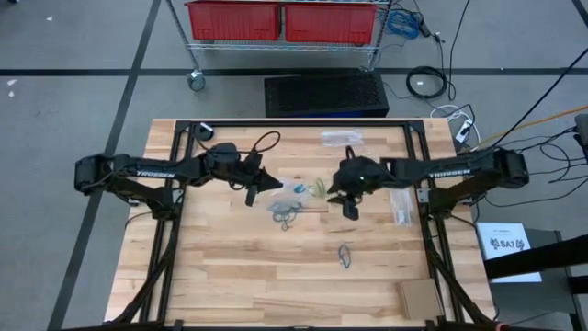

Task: Sort rubber bands
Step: Put the blue rubber band into the transparent zip bag

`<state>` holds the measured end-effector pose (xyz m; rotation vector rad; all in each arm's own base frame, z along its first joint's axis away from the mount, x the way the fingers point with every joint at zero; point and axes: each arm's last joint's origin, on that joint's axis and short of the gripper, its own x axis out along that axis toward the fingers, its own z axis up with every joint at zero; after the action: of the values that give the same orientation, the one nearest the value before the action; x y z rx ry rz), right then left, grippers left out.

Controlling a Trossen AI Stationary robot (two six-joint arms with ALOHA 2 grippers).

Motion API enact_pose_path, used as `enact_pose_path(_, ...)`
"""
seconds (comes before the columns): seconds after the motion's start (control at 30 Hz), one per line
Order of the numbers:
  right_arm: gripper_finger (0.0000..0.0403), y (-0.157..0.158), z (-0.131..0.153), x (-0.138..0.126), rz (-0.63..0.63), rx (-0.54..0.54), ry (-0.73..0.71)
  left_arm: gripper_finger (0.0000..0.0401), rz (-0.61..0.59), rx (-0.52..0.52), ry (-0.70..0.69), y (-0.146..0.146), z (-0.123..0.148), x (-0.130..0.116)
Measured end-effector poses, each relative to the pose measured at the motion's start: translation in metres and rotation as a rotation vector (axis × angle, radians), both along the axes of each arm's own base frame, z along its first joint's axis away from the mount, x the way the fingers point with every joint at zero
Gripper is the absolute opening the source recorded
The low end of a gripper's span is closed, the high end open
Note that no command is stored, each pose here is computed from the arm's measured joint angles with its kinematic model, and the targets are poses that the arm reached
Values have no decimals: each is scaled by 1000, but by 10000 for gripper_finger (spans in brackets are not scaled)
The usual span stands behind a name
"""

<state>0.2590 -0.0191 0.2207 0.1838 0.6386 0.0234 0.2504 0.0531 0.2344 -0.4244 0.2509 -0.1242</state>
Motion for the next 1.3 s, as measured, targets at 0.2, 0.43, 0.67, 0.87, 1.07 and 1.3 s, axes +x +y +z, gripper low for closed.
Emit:
enact_pose_path(0.2, 122, -2, -42, -18, -186, 38, -388, 0, 2, 34, -61, -1, 12, -6)
enact_pose_path(0.43, 152, -3, -45, -33, -256, 47, -586, 0, -1, 78, -143, -4, 29, -16)
enact_pose_path(0.67, 199, -4, -30, -24, -253, 52, -645, 0, 2, 95, -188, -6, 39, -24)
enact_pose_path(0.87, 195, -4, -13, -14, -213, 23, -707, 0, 3, 101, -201, -6, 41, -25)
enact_pose_path(1.07, 180, -5, -17, -5, -209, 23, -673, 0, 4, 107, -222, -6, 43, -25)
enact_pose_path(1.3, 210, -15, -20, -6, -278, 83, -641, 0, -5, 110, -227, -7, 44, -26)
